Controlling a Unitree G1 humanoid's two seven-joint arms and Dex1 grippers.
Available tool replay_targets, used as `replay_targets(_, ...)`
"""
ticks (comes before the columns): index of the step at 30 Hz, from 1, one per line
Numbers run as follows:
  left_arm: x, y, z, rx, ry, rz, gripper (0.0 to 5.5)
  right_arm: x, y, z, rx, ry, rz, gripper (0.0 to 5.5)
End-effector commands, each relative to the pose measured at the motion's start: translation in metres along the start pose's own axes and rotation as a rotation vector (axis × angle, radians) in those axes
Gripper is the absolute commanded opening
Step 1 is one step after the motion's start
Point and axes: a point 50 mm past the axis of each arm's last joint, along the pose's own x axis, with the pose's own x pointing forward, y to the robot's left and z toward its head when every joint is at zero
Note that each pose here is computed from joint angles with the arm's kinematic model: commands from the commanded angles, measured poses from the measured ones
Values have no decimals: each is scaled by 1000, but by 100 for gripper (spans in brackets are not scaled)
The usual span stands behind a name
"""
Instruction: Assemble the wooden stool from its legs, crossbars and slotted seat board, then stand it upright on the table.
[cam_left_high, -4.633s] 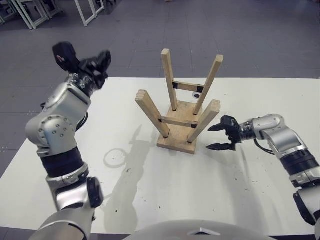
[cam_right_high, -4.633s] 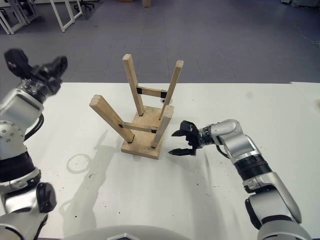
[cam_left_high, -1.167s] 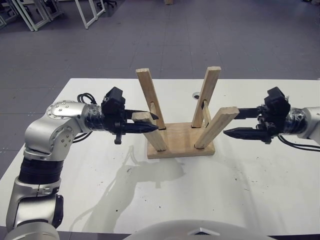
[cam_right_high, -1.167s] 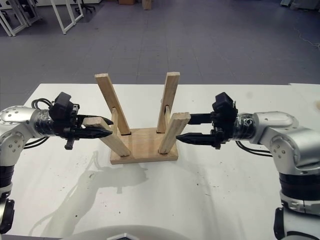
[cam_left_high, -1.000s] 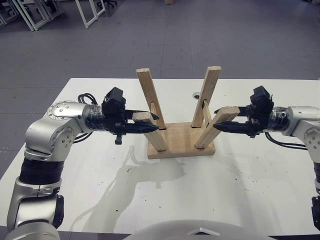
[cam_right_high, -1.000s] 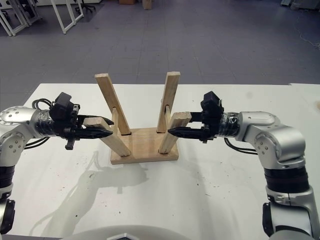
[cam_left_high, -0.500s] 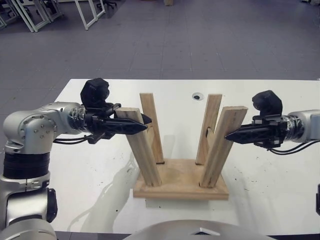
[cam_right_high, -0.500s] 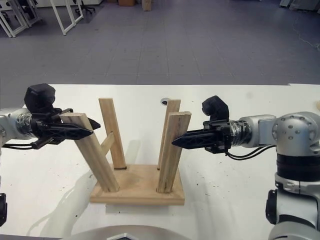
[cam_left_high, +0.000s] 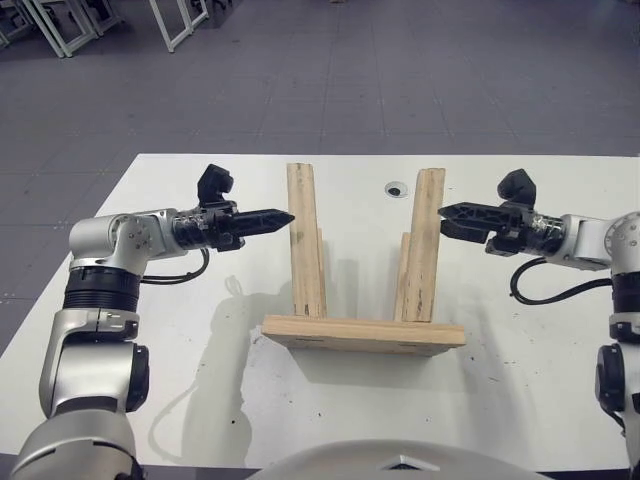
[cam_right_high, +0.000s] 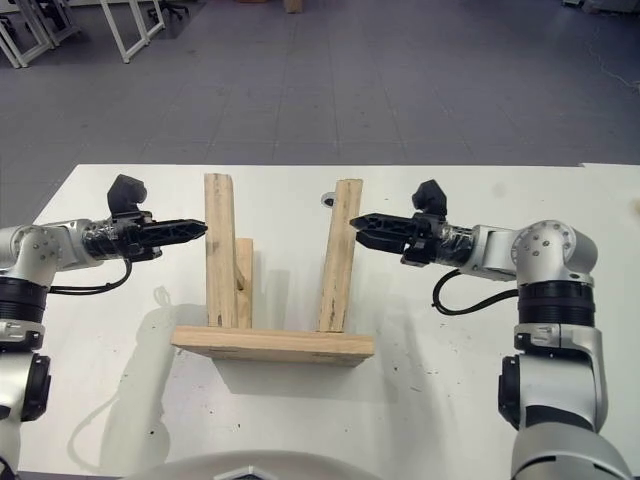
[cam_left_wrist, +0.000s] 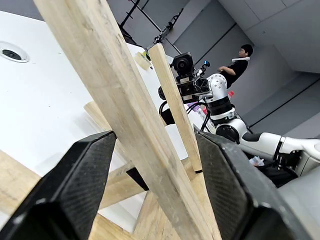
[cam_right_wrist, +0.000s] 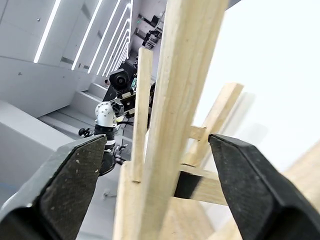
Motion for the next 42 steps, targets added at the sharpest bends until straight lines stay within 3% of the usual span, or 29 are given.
replay_targets(1,-15,-10,16,66,-48,13,294,-20,-5,9,-53,-39,-84,376)
replay_targets(6,-46,-2,8,108,-47,172,294,-39,3,-3,-126,5,-77,376)
replay_targets(9,-65,-27,-14,221,153,184,294,-54,5,-42,-421,241,-203,376)
replay_targets(13,-61,-51,-63,418,429,266,294,-70,11,-76,-710,471,-293,376)
replay_targets(18,-46,-65,-92,566,579,188,294,-51,21,-98,-802,513,-189,376)
replay_targets(27,-2,-55,-103,717,472,150,294,-8,21,-113,-824,488,-64,376)
replay_targets(34,1,-51,-99,599,438,123,193,-5,17,-115,-751,505,-62,242)
replay_targets(37,3,-49,-94,584,439,108,187,-1,21,-109,-726,474,-38,183)
replay_targets(42,13,-57,-72,487,374,17,186,6,41,-95,-622,413,69,175)
